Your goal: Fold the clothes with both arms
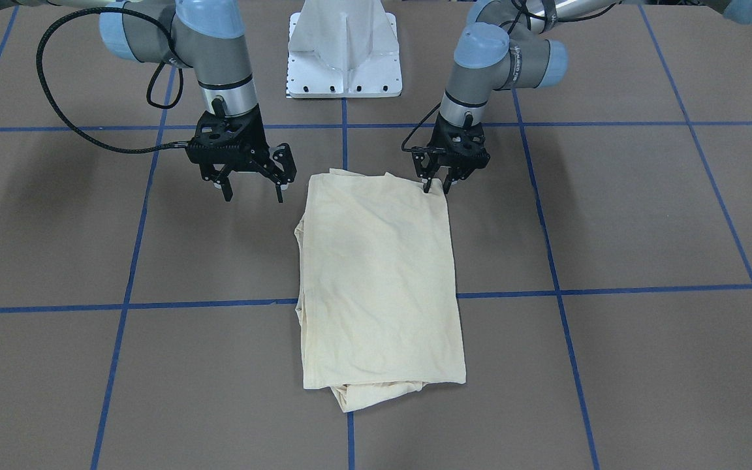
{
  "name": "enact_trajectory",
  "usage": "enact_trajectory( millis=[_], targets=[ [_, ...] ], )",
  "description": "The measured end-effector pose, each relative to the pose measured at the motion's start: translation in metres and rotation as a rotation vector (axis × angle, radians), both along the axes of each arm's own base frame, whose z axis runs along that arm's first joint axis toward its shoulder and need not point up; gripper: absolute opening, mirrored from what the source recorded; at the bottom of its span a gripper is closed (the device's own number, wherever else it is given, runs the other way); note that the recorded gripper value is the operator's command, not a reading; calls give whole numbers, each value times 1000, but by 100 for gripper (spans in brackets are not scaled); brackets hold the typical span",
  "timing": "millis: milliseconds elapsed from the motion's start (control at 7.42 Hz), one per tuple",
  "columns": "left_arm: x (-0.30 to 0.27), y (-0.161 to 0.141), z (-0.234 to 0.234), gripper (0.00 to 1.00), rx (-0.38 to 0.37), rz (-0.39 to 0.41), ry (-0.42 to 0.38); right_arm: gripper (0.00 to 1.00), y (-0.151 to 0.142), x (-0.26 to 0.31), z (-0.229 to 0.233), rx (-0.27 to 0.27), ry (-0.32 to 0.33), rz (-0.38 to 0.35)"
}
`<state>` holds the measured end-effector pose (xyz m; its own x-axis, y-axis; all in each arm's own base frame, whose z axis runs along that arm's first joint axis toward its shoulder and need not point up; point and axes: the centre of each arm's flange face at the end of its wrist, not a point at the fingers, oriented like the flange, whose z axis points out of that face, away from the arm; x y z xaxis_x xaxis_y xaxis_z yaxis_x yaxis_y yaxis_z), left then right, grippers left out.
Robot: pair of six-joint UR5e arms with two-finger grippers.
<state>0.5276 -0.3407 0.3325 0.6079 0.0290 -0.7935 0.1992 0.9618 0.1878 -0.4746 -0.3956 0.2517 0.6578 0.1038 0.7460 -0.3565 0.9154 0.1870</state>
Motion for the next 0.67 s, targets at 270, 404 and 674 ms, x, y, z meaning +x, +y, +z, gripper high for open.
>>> enact_trajectory(
  millis=[270, 404, 674],
  targets=[
    [-3, 0, -2, 0, 1, -2, 5, 100, 1, -1, 0, 0, -1, 0],
    [-4, 0, -2, 0, 2, -3, 4, 100, 1, -1, 0, 0, 0, -1],
    [-4, -1, -2, 0, 2, -4, 4, 98, 9, -14, 3, -19, -1, 7]
  ],
)
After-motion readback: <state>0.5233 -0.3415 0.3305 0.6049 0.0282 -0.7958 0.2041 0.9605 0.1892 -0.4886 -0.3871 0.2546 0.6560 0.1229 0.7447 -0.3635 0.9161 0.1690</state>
